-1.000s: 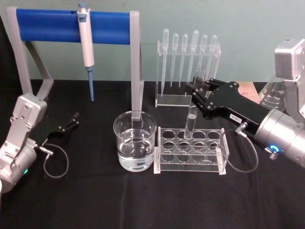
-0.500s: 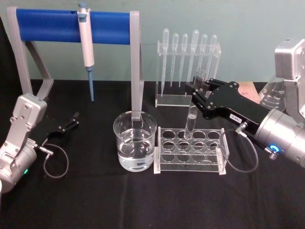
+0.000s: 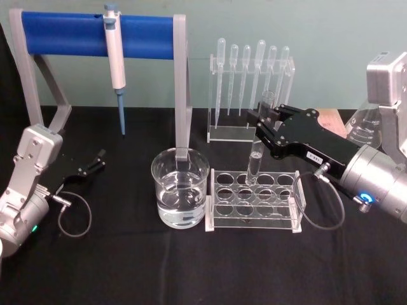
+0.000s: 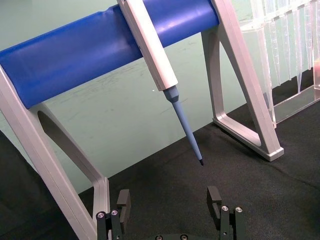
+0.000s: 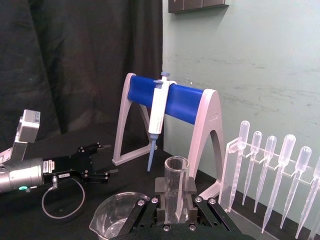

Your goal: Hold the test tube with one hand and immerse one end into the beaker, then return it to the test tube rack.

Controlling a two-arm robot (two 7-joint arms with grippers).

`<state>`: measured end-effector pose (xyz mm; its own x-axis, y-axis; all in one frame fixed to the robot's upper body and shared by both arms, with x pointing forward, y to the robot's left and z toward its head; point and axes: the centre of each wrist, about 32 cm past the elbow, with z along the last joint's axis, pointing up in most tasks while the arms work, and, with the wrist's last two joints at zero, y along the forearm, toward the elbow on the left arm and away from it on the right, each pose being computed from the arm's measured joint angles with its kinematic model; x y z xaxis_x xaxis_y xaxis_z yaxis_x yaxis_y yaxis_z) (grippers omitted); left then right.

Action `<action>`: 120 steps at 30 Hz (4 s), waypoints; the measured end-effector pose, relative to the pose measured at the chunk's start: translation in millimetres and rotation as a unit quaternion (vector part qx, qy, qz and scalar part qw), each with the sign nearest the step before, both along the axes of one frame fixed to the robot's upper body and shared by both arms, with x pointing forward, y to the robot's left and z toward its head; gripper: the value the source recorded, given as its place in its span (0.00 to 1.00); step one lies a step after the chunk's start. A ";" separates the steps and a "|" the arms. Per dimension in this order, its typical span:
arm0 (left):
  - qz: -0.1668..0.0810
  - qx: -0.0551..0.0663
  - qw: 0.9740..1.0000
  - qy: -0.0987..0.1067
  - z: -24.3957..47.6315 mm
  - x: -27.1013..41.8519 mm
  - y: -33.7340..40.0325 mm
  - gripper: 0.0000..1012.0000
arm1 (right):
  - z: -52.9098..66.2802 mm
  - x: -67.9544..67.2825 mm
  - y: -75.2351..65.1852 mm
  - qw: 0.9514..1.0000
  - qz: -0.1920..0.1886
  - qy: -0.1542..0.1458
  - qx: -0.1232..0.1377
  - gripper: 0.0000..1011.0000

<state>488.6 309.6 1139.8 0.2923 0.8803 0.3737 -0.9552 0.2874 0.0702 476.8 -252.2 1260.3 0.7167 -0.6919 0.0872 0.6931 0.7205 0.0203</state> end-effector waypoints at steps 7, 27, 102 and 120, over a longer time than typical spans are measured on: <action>0.000 0.000 1.000 0.000 0.0 0.0 0.0 0.99 | 0.0 0.0 0.0 1.000 0.000 0.000 0.000 0.22; 0.000 0.000 1.000 0.000 0.0 0.0 0.0 0.99 | 0.0 0.0 0.0 1.000 0.000 0.000 0.000 0.22; 0.000 0.000 1.000 0.000 0.0 0.0 0.0 0.99 | -10.7 52.4 90.5 0.997 0.076 -0.019 -0.007 0.22; 0.000 0.000 1.000 0.000 0.0 0.0 0.0 0.99 | -58.7 50.9 95.8 0.997 0.073 0.020 -0.012 0.22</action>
